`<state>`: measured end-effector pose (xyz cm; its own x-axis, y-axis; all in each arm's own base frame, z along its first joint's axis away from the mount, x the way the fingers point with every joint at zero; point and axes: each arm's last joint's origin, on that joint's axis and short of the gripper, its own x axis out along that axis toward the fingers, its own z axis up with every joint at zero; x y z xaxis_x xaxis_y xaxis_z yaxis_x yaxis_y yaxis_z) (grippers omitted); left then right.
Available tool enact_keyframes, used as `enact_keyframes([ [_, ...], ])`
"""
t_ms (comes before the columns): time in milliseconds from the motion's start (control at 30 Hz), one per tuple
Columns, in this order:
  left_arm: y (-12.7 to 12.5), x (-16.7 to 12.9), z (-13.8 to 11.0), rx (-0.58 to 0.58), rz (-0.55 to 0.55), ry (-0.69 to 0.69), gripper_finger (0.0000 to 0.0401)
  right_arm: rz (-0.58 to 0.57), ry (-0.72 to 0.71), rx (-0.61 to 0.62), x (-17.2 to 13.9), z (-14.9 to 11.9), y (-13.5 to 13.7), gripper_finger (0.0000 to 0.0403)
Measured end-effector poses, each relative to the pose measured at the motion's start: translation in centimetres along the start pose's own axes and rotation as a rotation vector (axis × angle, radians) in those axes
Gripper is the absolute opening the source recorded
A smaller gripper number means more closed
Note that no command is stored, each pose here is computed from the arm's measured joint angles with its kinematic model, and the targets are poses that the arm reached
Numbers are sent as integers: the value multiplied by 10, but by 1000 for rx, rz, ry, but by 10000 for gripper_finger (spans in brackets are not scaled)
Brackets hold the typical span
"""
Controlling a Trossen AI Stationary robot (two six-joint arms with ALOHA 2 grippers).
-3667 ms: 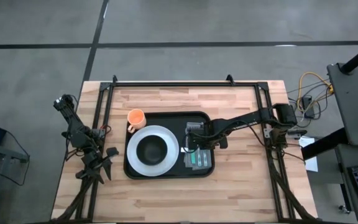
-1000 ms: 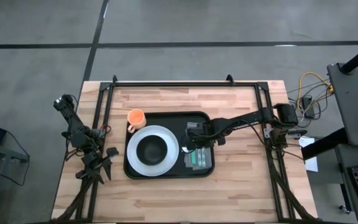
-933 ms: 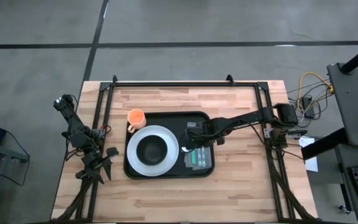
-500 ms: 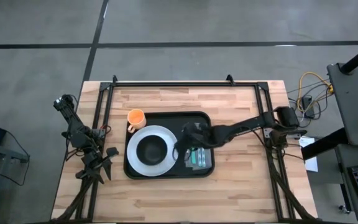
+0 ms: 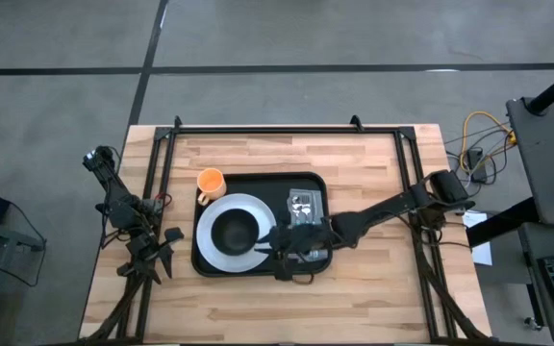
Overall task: Set up tray
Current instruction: Return to Home Position
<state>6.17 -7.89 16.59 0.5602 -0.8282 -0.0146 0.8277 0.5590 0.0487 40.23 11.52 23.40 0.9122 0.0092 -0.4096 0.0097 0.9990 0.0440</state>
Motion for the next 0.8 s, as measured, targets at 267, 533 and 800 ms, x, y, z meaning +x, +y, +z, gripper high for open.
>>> enact_keyframes([
  [267, 0, 0, 0, 0, 0, 0, 120, 121, -71, 86, 7, -19, -55, 79],
  [533, 0, 0, 0, 0, 0, 0, 121, 94, -140, 114, -21, -46, -77, 68],
  [800, 0, 0, 0, 0, 0, 0, 121, 115, -343, 77, -79, -66, -84, 80],
])
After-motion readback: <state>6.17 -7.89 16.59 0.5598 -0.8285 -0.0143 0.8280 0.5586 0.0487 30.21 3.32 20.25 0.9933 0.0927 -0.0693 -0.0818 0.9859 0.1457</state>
